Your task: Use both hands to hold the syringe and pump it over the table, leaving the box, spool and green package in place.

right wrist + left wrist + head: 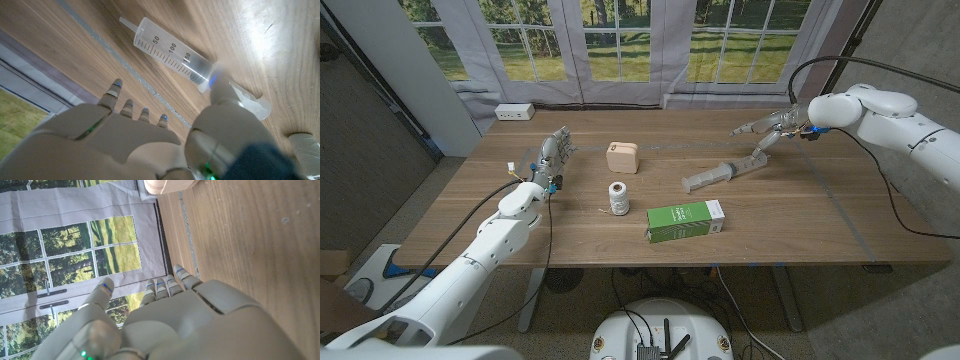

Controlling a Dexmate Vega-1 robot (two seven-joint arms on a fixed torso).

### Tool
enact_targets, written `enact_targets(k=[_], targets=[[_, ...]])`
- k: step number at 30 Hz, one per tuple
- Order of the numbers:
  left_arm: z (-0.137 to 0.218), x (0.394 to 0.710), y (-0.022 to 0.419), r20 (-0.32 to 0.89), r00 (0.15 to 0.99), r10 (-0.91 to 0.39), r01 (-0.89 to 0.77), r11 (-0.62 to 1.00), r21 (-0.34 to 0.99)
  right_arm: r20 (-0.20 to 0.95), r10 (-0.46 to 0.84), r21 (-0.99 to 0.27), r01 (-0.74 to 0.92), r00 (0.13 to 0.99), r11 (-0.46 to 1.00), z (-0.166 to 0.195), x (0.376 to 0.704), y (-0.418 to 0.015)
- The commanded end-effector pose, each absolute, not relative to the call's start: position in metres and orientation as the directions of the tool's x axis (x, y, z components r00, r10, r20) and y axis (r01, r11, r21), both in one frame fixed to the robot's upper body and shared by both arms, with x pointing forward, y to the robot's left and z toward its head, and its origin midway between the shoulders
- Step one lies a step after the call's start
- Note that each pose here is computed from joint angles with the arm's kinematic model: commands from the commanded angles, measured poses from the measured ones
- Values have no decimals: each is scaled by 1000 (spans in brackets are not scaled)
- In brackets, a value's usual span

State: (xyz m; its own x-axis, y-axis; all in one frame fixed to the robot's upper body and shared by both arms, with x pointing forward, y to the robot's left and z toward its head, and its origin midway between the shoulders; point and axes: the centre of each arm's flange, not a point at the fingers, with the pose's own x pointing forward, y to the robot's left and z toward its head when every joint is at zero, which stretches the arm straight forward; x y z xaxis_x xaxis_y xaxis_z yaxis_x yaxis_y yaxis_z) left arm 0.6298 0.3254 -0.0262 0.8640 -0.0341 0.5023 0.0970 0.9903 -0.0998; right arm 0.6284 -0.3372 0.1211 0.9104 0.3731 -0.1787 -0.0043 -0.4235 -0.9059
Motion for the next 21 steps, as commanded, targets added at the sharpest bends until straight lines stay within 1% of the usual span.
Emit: enact_targets(k=[1, 7, 21], targets=[[-31, 626, 328, 498, 867, -18, 85, 990, -111, -225, 351, -868, -23, 909, -497, 118, 640, -331], [-32, 626, 328, 498, 867, -18, 86, 990, -114, -221, 348, -848, -3, 911, -530, 112, 644, -329], [-36, 624, 325, 486, 874, -24, 91, 989, -116, -212, 363, -843, 18, 907, -537, 96, 654, -330]])
